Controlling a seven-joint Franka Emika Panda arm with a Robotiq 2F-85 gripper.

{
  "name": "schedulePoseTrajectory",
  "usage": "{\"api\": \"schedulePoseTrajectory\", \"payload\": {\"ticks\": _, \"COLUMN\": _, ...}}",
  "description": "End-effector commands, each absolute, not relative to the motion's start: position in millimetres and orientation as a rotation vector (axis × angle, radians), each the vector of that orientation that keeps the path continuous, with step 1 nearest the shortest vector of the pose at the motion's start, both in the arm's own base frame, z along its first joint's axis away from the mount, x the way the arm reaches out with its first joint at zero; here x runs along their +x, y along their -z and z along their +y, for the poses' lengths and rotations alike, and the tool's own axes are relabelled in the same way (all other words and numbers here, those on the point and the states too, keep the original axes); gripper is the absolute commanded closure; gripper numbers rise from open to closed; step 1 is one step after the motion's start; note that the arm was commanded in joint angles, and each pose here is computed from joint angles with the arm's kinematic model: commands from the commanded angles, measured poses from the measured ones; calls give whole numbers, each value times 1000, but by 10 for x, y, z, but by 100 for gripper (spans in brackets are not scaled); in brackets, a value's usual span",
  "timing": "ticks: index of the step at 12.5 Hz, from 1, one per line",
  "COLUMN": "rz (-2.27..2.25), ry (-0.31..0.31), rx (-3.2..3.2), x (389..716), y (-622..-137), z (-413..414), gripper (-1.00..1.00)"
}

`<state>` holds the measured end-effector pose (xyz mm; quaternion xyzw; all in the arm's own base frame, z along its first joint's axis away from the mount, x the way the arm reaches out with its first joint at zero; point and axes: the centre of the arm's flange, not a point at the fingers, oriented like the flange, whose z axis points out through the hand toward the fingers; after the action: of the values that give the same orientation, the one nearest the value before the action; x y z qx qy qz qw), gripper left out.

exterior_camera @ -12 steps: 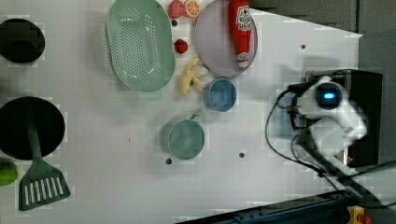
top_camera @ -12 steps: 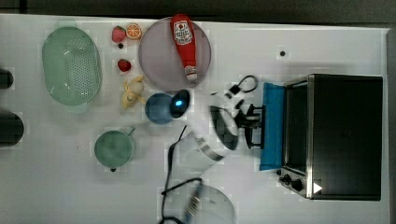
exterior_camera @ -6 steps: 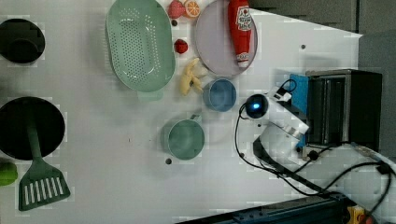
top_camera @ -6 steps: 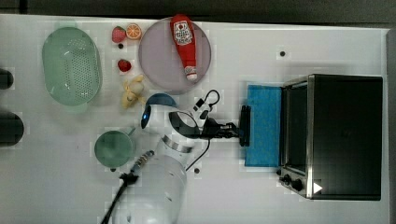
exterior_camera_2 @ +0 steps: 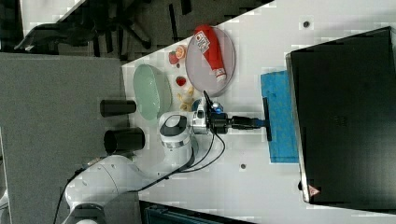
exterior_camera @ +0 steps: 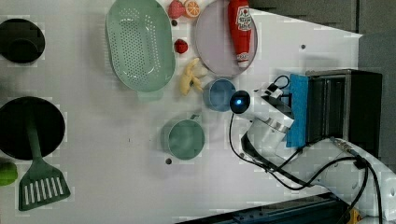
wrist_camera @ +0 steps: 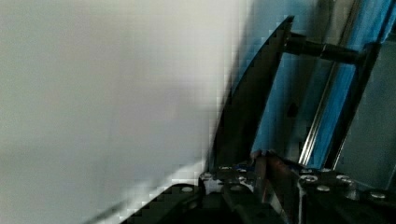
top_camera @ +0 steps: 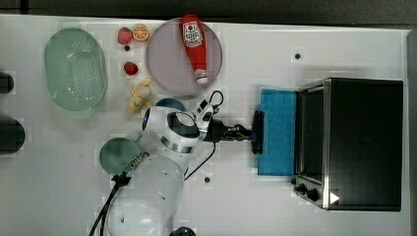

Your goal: Flap open oven.

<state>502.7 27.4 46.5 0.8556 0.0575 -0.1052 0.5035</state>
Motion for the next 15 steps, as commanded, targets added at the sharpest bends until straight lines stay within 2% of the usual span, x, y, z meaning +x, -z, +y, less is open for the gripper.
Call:
{"api": "schedulePoseTrajectory", "payload": {"ticks": 1, "rz": -3, "ry": 64, "rx": 2174, "x": 5443, "y": -979, "z": 344, "gripper": 65}}
{"api": "schedulePoseTrajectory", "payload": {"ticks": 5, "rz": -203, "ry": -4, "rx": 2377, "x": 5670, "y": -1603, "z": 486, "gripper": 65}}
{"api": "schedulePoseTrajectory", "payload": {"ticks": 11, "rz": -685, "ry": -130, "rx": 2609, "x": 5891, "y": -2935, "z": 362, "gripper": 65}}
{"api": "schedulePoseTrajectory", "payload": {"ticks": 15, "rz": -986, "ry": -153, "rx": 2685, "x": 5813, "y": -3793, "z": 24, "gripper": 65}}
